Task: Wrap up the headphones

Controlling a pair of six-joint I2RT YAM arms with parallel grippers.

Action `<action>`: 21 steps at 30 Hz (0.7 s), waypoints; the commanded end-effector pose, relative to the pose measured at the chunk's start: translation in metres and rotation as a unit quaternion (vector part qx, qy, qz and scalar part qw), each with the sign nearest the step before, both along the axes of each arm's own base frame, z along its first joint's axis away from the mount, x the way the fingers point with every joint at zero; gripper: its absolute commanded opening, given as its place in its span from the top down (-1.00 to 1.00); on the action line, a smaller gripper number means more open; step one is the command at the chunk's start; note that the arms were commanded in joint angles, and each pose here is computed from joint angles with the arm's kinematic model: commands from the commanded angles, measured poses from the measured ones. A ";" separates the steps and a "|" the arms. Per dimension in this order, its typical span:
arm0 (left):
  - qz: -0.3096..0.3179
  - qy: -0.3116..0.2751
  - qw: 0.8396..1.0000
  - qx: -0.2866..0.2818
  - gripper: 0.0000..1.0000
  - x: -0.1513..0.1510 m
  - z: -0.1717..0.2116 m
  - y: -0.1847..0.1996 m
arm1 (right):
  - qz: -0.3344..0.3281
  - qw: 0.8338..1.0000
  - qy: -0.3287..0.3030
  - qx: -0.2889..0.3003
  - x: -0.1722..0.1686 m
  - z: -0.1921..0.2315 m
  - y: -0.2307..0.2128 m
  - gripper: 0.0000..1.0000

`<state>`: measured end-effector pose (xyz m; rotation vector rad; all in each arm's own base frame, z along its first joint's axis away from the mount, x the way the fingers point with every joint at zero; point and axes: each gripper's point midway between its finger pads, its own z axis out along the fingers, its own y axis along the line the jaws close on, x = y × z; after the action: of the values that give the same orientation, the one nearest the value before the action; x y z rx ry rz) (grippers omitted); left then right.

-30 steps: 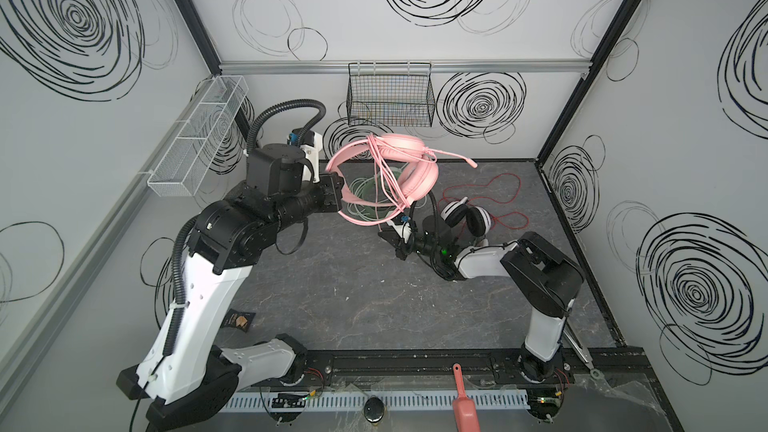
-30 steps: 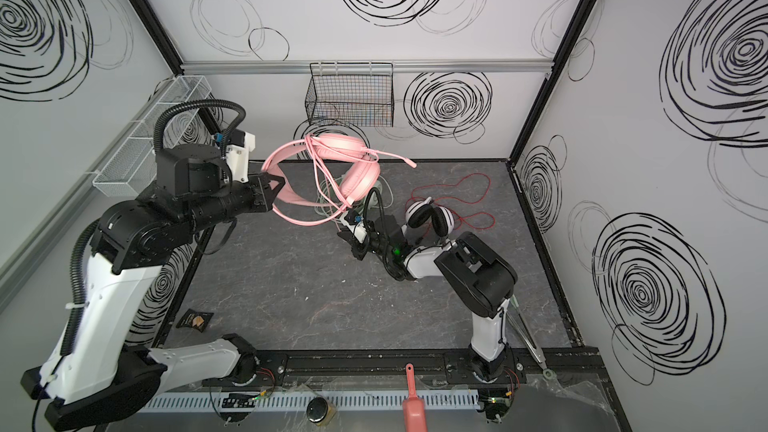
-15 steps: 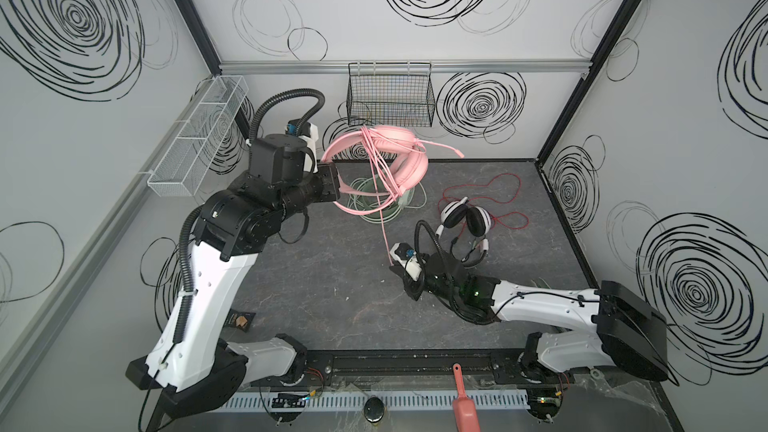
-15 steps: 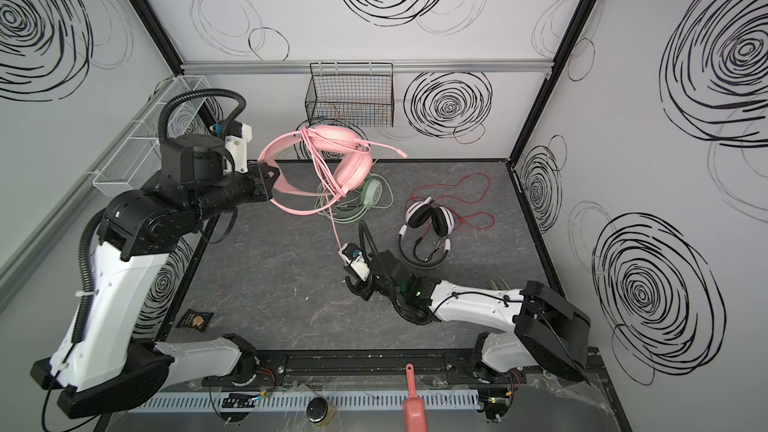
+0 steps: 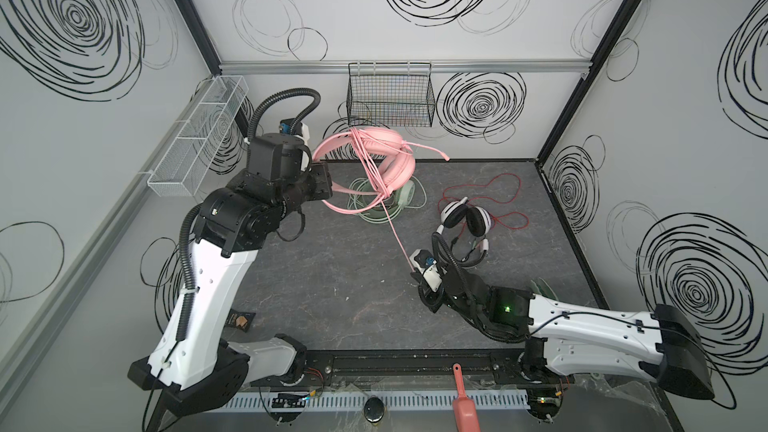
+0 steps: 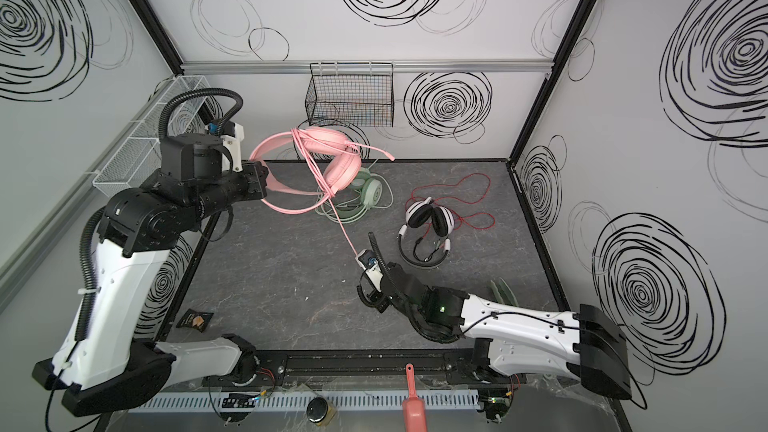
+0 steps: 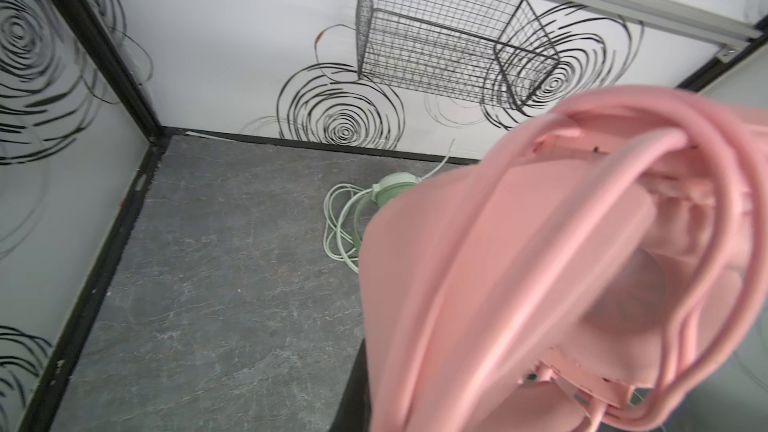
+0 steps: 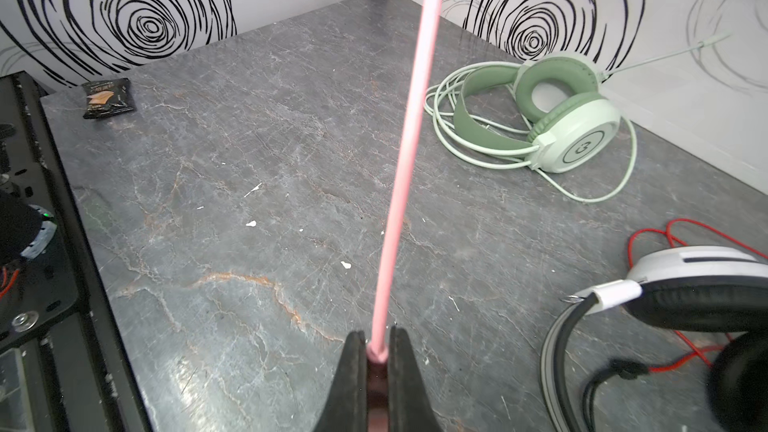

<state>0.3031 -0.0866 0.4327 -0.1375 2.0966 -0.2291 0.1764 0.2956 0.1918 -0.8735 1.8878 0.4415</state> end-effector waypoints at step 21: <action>0.008 0.016 0.985 0.170 1.00 -0.019 -0.076 -0.028 | -0.112 0.895 -0.333 -0.274 0.006 0.172 -0.029 1.00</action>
<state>0.2907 -0.1078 0.3518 0.0677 2.1520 0.2662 0.1736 0.2876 0.3294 -1.0107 1.5704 -0.2922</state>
